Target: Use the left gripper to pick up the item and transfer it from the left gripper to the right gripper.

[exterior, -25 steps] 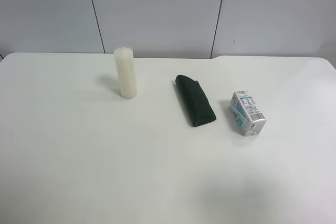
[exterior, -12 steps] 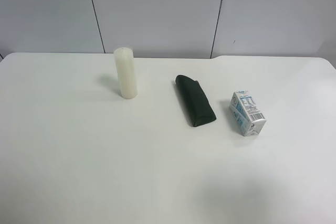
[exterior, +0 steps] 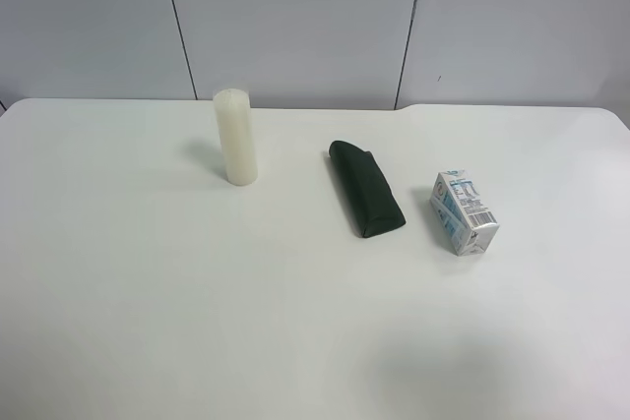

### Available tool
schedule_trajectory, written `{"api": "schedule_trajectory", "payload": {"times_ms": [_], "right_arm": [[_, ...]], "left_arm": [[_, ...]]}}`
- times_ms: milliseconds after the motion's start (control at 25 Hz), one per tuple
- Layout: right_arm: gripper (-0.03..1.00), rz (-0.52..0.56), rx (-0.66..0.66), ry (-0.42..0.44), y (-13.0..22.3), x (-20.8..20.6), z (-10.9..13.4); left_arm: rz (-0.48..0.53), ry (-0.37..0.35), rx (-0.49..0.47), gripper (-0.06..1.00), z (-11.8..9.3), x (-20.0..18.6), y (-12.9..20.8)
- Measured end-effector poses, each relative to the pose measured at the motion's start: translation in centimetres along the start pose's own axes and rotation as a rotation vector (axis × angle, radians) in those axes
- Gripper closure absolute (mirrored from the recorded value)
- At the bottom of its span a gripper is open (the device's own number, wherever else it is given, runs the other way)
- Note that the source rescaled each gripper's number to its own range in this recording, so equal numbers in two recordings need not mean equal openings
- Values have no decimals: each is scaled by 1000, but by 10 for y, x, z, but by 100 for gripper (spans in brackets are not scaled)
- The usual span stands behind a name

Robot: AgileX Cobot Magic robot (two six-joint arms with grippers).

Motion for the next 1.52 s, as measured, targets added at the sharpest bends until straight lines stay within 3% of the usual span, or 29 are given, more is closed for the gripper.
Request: {"api": "schedule_trajectory", "payload": {"times_ms": [160,440,1520], "right_arm": [[-3,0,0,0,0,0,0],[-3,0,0,0,0,0,0],[-3,0,0,0,0,0,0]], "left_arm": [[0,6,3,-5,0,0,0],[7,133,65,-5,0,-1,0],[7,138,68,-5,0,-1,0]]}}
Point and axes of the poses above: a point on each arm's last joint axis where the gripper is mounted, x pointing out along that axis toward the gripper, z along the wrist's bending axis when the last joint is at zero, y = z × x, the point moved 1 cm from there along x, pointing out along that axis toward the gripper, and after that the axes turned 1 degree about -x, right-handed, at the moved point
